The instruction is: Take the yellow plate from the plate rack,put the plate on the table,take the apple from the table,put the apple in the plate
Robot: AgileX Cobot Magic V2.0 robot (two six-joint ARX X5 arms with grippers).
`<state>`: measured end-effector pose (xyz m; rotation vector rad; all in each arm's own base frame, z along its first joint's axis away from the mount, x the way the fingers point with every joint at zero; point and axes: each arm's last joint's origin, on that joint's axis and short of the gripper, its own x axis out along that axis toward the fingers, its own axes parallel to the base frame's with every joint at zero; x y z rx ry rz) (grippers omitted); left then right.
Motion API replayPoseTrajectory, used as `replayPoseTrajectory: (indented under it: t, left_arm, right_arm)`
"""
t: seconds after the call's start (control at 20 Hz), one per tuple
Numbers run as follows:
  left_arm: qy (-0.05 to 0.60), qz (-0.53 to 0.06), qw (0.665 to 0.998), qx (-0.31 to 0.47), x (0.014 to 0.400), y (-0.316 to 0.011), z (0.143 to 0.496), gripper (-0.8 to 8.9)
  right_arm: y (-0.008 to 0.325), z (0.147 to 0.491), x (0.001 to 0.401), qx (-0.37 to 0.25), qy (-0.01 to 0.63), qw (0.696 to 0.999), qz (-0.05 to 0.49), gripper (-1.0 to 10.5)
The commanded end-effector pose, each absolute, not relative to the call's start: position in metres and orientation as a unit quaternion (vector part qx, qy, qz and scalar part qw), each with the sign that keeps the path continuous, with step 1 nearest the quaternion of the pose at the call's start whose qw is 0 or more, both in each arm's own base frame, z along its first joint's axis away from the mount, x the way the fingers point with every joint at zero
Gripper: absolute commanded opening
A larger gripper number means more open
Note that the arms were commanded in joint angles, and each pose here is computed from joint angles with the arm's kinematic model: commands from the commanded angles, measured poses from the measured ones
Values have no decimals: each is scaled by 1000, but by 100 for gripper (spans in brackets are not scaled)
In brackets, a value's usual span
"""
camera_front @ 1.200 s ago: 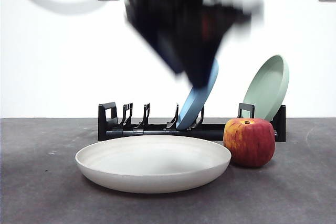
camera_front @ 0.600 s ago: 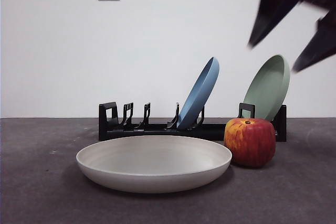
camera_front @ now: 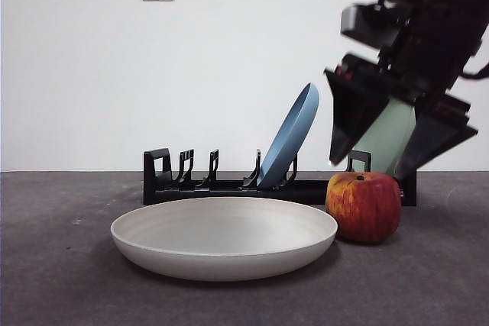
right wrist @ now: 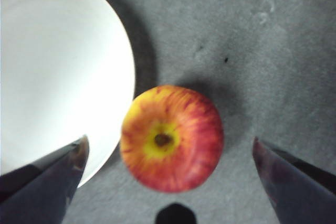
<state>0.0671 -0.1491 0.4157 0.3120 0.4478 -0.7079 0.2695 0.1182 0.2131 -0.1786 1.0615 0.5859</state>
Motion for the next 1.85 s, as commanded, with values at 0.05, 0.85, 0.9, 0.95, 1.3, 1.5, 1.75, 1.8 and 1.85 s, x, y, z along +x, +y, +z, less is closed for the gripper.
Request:
replayPoseTrajectory:
  t: [0.05, 0.85, 0.9, 0.95, 1.3, 1.5, 1.75, 1.8, 1.85]
  left_arm:
    - [220, -340, 903, 142, 67, -150, 415, 219]
    - [222, -336, 906, 131, 67, -150, 415, 218]
    - [222, -336, 906, 130, 67, -150, 415, 218]
    - [222, -336, 906, 130, 67, -150, 415, 218]
    - [223, -336, 906, 129, 67, -150, 415, 217]
    - [223, -336, 906, 129, 67, -150, 415, 217]
    - [223, -336, 906, 129, 67, -150, 415, 217]
    - [223, -336, 906, 129, 67, -150, 415, 217]
    - [223, -336, 906, 129, 67, -150, 415, 217]
  right_arm:
    - [121, 205, 275, -87, 503, 815, 274, 724]
    - [133, 181, 282, -96, 521, 799, 284, 663]
    - [133, 181, 282, -93, 522, 799, 282, 583]
    - [133, 181, 281, -93, 525, 798, 281, 544]
    - [133, 174, 283, -84, 541, 794, 265, 431]
    - [133, 173, 284, -87, 540, 796, 259, 256]
    - [133, 173, 284, -87, 540, 796, 260, 54]
    - [133, 173, 284, -87, 539, 796, 260, -14]
    - [133, 174, 284, -87, 539, 797, 260, -12]
